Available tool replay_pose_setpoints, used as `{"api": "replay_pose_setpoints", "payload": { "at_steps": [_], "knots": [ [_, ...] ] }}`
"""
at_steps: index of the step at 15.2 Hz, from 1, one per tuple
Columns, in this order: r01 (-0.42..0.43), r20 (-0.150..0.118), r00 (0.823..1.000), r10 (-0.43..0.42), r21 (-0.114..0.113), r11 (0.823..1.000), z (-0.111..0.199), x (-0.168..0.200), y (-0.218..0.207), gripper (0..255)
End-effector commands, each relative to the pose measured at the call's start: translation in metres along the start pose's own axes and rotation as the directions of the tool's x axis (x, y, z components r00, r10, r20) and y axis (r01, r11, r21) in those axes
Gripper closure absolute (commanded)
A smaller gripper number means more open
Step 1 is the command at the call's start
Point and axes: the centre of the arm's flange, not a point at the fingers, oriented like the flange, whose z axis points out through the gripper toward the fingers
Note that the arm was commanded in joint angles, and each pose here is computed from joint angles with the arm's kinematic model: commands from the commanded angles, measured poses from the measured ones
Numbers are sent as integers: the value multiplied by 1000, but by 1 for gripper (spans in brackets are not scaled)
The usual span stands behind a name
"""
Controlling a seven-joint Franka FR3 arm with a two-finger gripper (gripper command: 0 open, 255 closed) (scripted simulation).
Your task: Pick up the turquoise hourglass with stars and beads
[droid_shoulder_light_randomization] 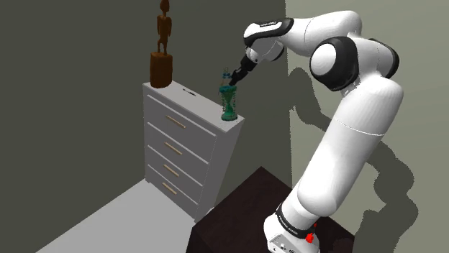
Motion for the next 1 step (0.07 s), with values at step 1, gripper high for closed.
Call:
{"api": "replay_pose_setpoints", "payload": {
  "at_steps": [1],
  "knots": [
    [0,0,1000,0,0,1000,-3,1,-1,255]
  ]
}}
